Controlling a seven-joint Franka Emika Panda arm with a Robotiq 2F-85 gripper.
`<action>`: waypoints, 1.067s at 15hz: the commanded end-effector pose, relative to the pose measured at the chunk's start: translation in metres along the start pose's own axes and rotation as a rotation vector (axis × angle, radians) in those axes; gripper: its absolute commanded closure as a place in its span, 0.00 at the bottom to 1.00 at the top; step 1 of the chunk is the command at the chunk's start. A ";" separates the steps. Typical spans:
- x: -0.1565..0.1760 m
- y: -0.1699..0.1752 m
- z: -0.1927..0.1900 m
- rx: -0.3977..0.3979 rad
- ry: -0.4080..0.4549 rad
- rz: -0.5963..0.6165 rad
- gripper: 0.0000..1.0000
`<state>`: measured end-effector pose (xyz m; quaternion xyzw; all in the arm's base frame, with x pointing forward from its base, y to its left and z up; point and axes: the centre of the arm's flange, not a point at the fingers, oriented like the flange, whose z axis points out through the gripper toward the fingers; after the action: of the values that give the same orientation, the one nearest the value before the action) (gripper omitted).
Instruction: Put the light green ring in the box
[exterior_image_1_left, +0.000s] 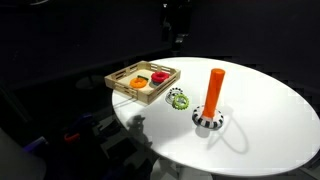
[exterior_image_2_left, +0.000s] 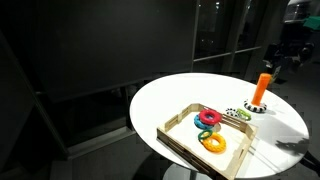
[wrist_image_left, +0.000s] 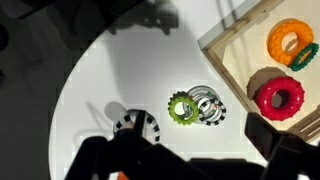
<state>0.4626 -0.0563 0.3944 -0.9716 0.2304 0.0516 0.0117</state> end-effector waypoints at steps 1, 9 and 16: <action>0.016 -0.010 0.007 0.009 0.009 0.003 0.00; 0.052 -0.027 0.047 0.024 0.062 -0.009 0.00; 0.082 -0.037 0.106 0.034 0.034 0.006 0.00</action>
<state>0.5226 -0.0536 0.2979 -0.9730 0.2287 0.0268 0.0132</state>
